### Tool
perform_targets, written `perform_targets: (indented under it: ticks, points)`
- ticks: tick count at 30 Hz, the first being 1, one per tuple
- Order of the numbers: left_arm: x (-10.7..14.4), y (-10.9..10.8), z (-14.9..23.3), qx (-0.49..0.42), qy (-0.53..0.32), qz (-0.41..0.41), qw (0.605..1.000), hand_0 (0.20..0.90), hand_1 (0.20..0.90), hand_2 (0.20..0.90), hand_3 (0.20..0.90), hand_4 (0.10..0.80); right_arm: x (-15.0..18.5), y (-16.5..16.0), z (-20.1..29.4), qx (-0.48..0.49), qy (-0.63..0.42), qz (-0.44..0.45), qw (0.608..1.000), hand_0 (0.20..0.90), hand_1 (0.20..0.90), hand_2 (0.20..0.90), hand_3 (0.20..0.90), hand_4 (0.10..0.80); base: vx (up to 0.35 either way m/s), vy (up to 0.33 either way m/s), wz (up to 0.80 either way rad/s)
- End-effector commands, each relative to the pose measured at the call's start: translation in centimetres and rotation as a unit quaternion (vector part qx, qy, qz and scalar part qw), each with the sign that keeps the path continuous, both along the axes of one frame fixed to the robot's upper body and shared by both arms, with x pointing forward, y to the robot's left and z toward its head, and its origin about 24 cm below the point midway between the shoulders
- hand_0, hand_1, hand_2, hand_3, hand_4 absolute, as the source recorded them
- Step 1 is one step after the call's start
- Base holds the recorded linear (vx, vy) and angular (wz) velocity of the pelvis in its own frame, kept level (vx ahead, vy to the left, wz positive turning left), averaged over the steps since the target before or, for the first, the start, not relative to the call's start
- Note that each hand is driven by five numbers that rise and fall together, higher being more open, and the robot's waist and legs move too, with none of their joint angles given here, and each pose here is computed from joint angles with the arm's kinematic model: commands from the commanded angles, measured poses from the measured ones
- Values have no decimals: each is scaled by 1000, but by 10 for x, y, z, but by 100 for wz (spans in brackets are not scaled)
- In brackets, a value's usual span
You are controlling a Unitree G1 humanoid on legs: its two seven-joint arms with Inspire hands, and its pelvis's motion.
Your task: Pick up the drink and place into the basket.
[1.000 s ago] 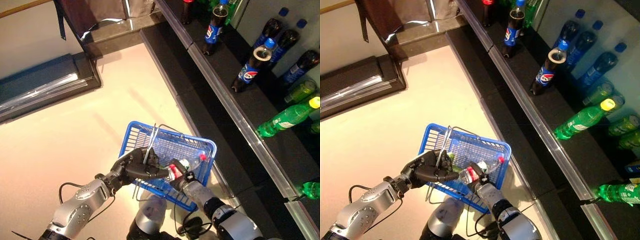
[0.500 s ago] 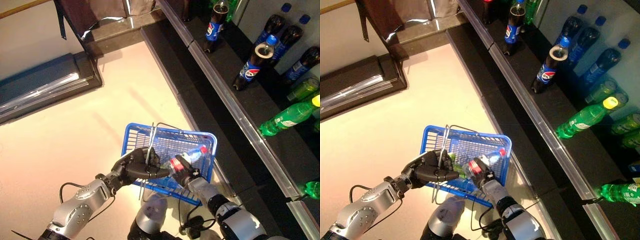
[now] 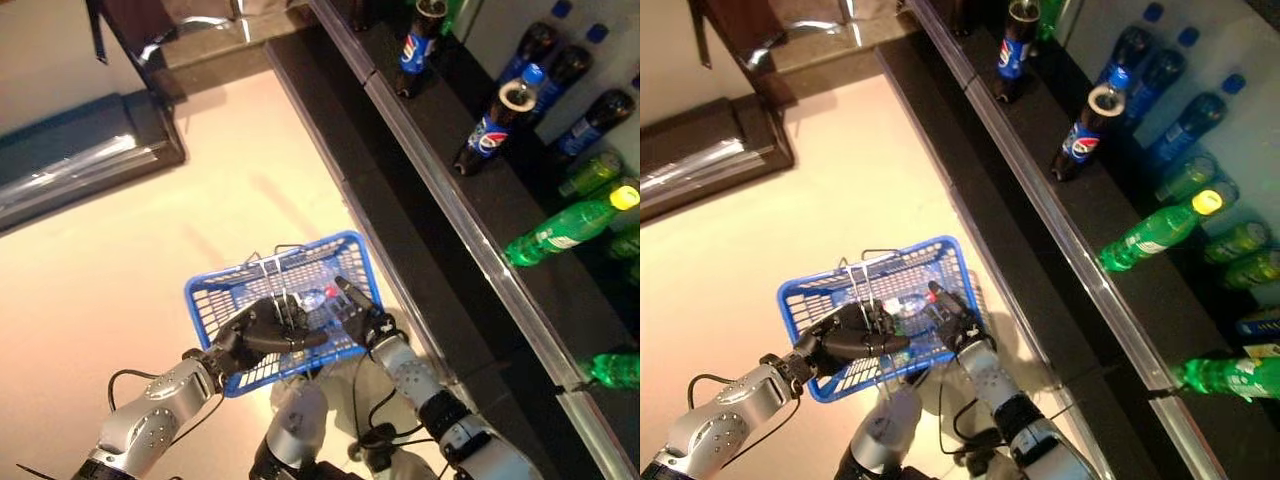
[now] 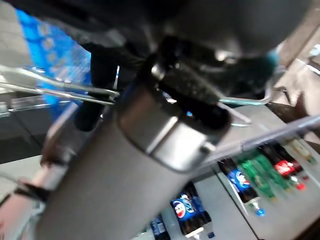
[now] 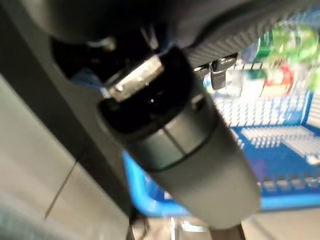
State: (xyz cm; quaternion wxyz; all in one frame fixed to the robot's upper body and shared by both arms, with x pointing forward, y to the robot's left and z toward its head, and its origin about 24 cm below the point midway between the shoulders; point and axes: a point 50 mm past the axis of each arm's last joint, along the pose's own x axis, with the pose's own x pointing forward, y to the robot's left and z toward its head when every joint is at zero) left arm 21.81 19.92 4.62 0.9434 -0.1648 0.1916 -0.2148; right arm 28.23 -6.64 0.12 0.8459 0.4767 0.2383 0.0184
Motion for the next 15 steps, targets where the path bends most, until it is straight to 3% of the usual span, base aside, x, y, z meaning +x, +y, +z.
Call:
perform_targets:
  ticks: [1,6,15]
  points:
    - [-4,-37,127,-167,-342,-108,919,300,300,300,200,100,6,25,46,0,-134,55,989,900,900,900,900,800,-72,-32,-9]
    - [-8,-26,119,-163,-346,-71,921,300,300,300,200,100,-25,21,85,-2,-274,136,952,900,900,900,900,800,-57,-17,-10]
    - [-14,-10,107,-153,-334,-20,930,300,300,300,200,100,-66,5,115,22,-410,225,884,900,900,900,900,800,-52,-10,-8]
